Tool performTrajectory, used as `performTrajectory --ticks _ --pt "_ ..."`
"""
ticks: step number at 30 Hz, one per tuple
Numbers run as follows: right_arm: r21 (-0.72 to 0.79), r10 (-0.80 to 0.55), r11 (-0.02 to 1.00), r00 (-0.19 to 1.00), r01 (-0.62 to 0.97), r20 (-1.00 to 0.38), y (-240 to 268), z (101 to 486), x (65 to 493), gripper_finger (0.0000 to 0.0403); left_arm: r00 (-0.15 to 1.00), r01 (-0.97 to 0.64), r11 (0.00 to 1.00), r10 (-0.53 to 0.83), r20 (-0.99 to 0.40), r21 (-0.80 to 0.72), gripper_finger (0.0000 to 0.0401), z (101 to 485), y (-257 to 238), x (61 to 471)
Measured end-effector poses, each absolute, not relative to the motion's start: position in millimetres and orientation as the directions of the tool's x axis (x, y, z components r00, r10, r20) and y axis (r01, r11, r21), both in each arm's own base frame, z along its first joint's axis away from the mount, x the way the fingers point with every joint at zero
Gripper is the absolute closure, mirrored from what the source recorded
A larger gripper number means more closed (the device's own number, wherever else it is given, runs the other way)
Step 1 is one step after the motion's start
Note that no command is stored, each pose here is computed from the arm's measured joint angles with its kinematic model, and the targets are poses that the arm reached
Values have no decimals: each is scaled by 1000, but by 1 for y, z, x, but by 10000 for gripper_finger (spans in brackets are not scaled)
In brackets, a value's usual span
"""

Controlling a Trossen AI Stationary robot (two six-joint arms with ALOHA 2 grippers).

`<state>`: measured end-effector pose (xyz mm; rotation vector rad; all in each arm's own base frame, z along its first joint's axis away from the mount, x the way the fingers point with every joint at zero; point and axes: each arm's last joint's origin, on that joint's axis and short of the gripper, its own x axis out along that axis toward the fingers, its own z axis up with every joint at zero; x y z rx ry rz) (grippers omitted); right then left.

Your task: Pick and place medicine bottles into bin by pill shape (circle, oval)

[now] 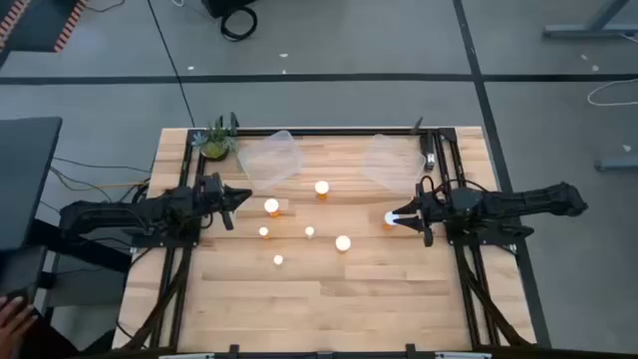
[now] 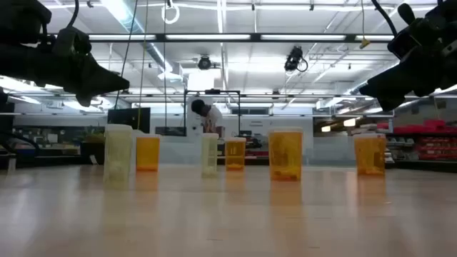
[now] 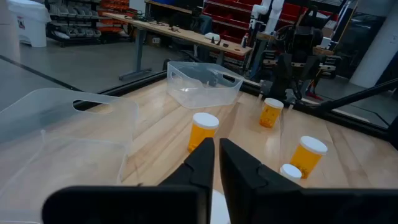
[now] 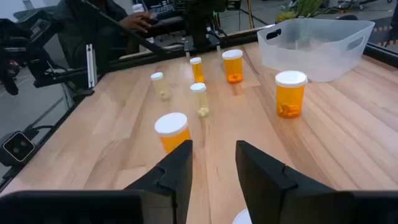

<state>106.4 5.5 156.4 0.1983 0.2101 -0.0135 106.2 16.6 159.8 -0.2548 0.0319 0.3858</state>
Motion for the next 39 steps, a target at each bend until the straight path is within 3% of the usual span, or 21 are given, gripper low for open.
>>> performTrajectory --ticks 39 --pt "194 7 980 978 34 -208 5 156 106 274 927 -376 895 368 -79 -240 368 160 17 106"
